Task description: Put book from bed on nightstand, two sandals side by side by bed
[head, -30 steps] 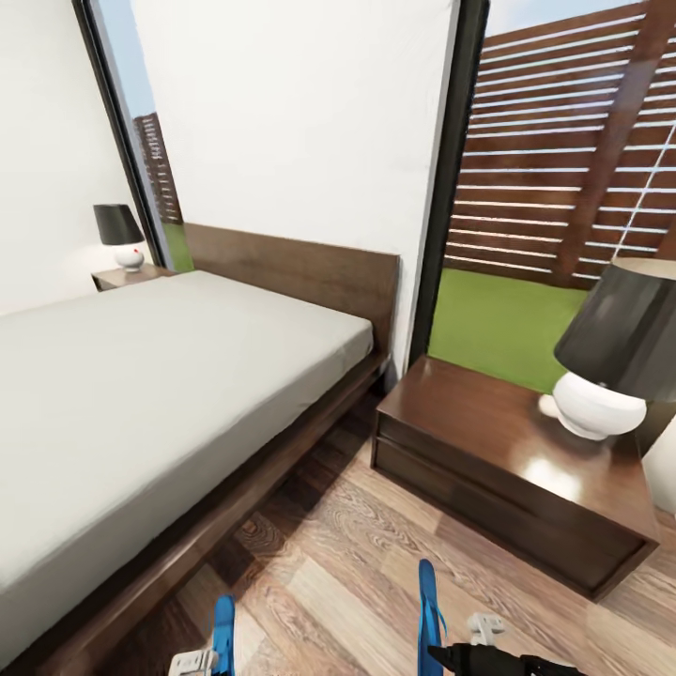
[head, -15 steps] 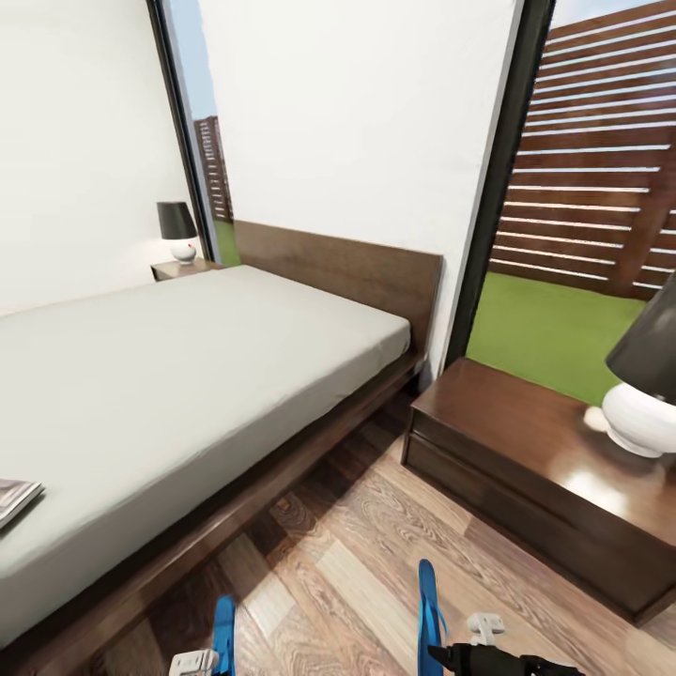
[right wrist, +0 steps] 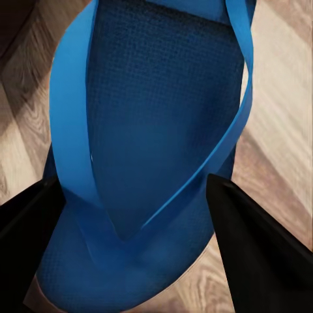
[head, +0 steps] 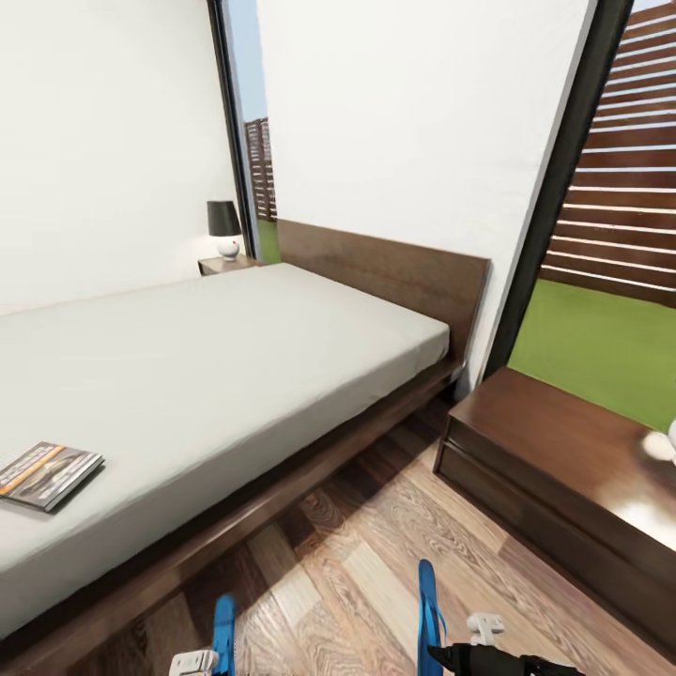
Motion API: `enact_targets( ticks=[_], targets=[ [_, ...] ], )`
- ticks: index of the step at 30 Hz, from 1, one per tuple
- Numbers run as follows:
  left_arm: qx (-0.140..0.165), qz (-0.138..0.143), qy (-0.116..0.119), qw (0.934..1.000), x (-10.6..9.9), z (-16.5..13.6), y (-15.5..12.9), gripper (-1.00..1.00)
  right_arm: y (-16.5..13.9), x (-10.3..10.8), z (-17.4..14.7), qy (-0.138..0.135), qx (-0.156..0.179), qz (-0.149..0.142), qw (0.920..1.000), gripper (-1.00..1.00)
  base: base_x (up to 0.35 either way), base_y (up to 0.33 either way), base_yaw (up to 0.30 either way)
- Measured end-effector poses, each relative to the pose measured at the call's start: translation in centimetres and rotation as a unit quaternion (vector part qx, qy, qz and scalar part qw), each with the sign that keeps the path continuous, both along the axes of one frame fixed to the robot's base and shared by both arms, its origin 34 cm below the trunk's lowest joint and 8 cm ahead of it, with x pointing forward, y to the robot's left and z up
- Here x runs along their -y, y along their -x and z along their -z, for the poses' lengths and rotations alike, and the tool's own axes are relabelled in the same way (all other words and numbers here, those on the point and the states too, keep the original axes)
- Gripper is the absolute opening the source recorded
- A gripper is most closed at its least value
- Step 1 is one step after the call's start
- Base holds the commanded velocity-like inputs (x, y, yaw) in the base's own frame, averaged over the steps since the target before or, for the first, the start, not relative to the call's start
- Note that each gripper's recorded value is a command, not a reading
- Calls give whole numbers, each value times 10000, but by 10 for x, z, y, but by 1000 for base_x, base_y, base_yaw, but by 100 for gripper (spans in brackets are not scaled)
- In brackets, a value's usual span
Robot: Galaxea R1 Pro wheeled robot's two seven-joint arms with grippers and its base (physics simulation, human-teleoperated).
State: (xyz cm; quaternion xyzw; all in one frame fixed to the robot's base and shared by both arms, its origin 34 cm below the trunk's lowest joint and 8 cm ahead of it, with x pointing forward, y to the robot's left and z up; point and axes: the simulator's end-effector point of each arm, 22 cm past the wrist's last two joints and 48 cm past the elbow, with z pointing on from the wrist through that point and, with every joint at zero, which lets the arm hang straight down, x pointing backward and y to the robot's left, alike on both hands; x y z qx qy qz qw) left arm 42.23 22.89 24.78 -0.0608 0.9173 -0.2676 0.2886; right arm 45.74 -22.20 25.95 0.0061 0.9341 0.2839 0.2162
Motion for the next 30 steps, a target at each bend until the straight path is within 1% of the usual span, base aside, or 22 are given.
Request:
enact_targets(
  ticks=[8,15,30],
  targets=[
    [0,6,1,10000,1,0,0,-100,0,0,0,-1,0,-1,10000,-100,-12,0,265],
    [-3,20,26,10000,5,0,0,-100,0,0,0,2,-5,-8,10000,-100,-235,0,265],
    [2,13,28,10000,5,0,0,-100,0,0,0,-1,0,1,10000,-100,-9,0,265]
  ],
)
